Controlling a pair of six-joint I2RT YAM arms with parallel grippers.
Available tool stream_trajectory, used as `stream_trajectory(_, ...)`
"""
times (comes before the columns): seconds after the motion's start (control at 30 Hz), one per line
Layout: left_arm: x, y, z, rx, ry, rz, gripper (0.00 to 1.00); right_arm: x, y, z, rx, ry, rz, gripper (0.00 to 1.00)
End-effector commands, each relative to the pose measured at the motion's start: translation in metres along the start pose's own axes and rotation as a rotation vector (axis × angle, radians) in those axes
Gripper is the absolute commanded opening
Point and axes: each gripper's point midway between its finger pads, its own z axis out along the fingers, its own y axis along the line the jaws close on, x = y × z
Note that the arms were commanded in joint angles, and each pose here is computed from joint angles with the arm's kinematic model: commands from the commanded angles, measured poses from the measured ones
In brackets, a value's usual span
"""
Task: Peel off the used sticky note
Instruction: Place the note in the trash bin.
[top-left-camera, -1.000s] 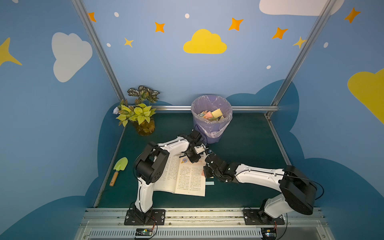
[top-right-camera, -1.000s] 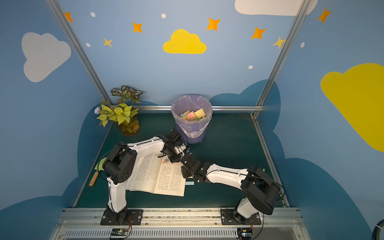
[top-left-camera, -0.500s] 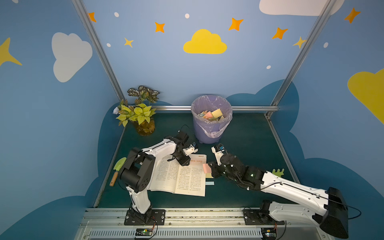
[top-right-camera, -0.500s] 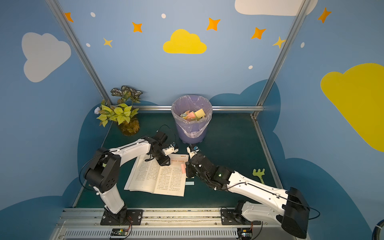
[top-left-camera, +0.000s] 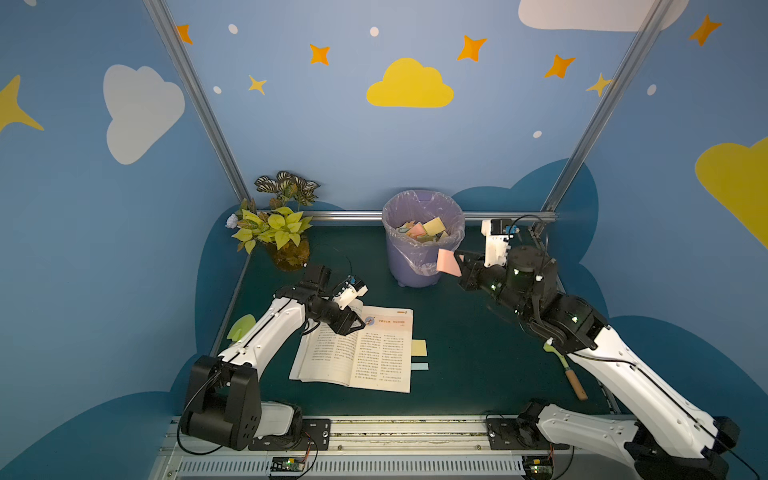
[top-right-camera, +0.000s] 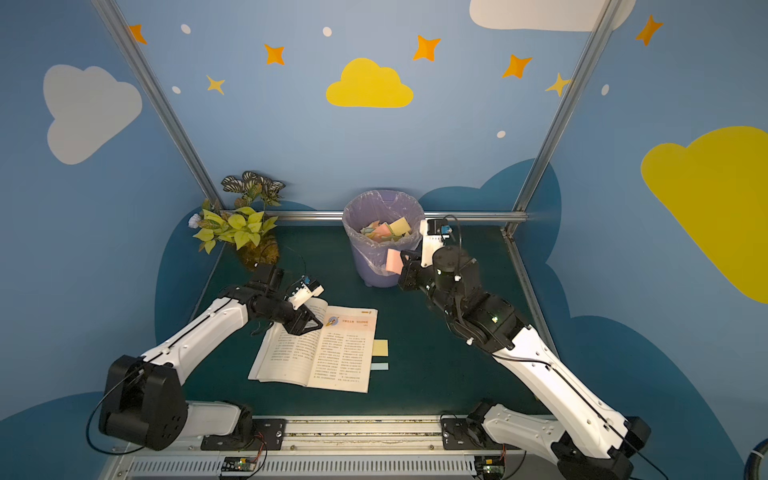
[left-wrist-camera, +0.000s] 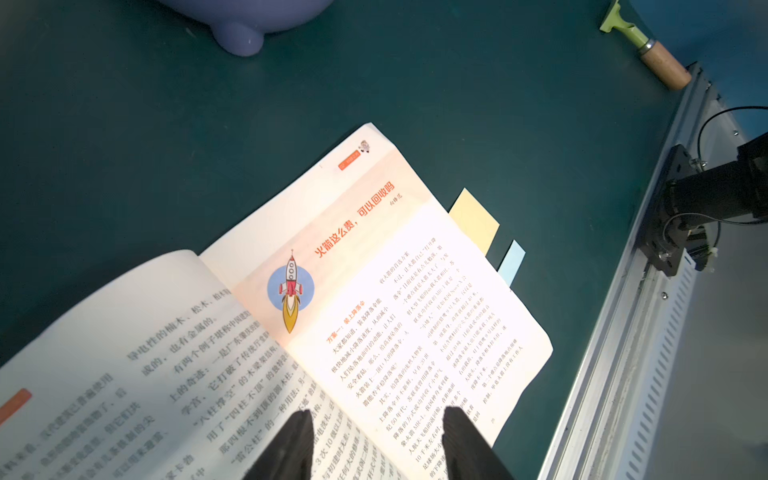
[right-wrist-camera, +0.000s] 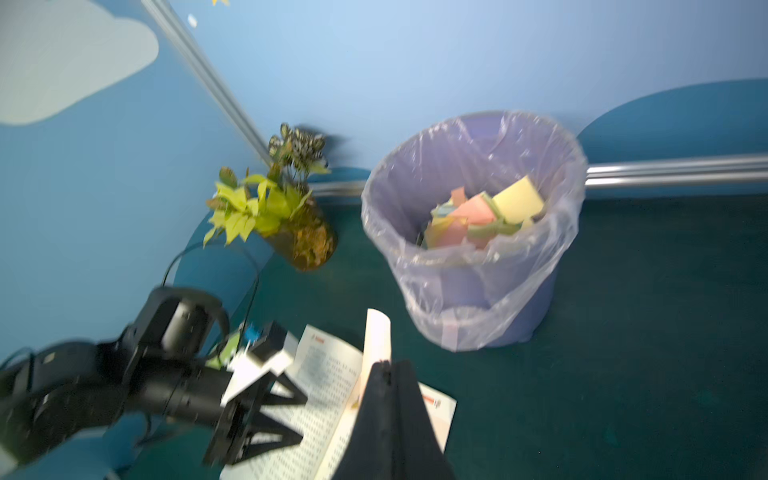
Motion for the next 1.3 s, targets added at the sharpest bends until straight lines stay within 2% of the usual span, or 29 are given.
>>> stream_trajectory(0.0,-0.006,-0.004,-0.005,0.041,-0.067,0.002,0.64,-0.002,-0.009,0.029,0.036,0.080,-0.013,0.00)
stream_trajectory(0.1,-0.008,0.000,-0.009,0.040,-0.105,-0.013,0.75,-0.028,-0.018,0.056,0.079,0.073,-0.003,0.00)
stream_trajectory(0.3,-0.007,0.005,-0.009,0.049,-0.154,-0.019,0.85,-0.054,-0.046,0.112,0.203,0.055,-0.022,0.00)
stream_trajectory(0.6,-0.004,0.006,-0.007,0.046,-0.167,-0.012,0.96,-0.039,-0.068,0.180,0.313,0.143,-0.109,0.00)
stream_trajectory(0.93,-0.002,0.001,-0.009,0.048,-0.190,0.011,0.99,-0.018,-0.074,0.217,0.374,0.205,-0.180,0.00)
stream_trajectory(0.97,-0.001,0.001,-0.009,0.051,-0.189,0.011,0.99,-0.016,-0.073,0.218,0.374,0.210,-0.188,0.08)
stream_trajectory(1.03,-0.002,0.000,-0.009,0.052,-0.193,0.016,0.99,-0.015,-0.071,0.218,0.387,0.208,-0.210,0.38)
stream_trajectory(1.07,-0.001,0.000,-0.009,0.052,-0.192,0.014,0.99,-0.016,-0.071,0.217,0.402,0.204,-0.225,0.49)
stream_trajectory(1.2,-0.001,0.001,-0.009,0.050,-0.190,0.015,0.99,-0.023,-0.063,0.208,0.421,0.180,-0.269,0.75)
stream_trajectory(1.27,-0.001,0.003,-0.008,0.046,-0.186,0.014,0.99,-0.030,-0.058,0.199,0.426,0.166,-0.282,0.84)
